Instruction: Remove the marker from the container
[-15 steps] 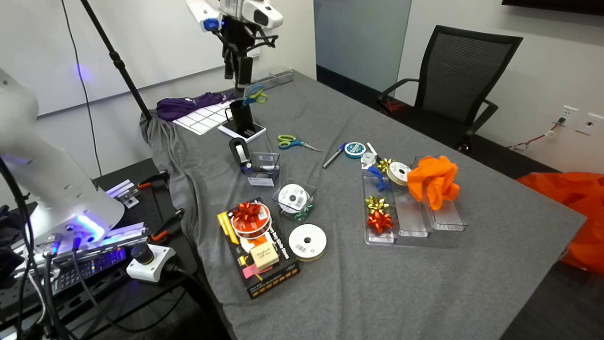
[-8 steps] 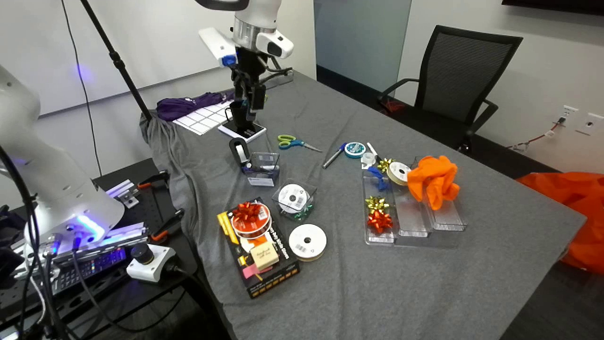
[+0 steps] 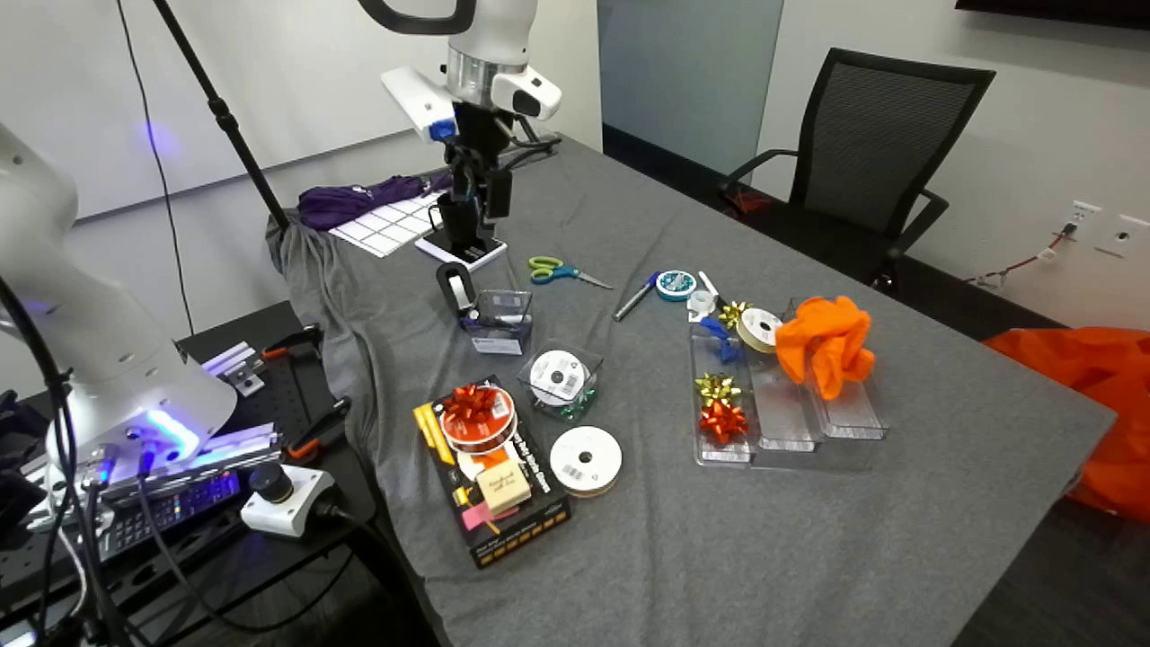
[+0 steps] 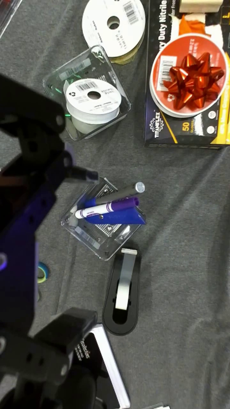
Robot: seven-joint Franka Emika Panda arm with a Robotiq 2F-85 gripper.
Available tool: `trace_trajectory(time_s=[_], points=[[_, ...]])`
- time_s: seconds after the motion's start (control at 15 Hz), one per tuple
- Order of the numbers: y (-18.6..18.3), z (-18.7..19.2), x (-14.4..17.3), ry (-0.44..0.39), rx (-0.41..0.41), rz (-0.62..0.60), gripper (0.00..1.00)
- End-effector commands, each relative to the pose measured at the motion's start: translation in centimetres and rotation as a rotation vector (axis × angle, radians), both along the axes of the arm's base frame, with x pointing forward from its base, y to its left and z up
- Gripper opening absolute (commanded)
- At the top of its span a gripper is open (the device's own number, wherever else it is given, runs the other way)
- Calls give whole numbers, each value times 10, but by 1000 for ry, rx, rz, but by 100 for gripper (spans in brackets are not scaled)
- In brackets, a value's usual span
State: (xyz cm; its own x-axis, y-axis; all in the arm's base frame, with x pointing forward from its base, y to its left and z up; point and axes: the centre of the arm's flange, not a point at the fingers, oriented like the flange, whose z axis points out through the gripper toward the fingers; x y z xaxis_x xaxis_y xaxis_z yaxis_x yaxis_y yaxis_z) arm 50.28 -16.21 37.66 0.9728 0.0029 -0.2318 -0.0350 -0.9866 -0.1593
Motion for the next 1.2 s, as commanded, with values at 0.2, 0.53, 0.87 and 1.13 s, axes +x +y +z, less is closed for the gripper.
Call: trace_trajectory(time_s=[0.2,0.53,0.87,1.13], points=[[-5,-60,9,10,-40,-22,100],[-11,-105,10,48,-12,-19,100],[-16,-137,5,92,-16,-10,100],[-21,-158,2,109,-27,-11,100]])
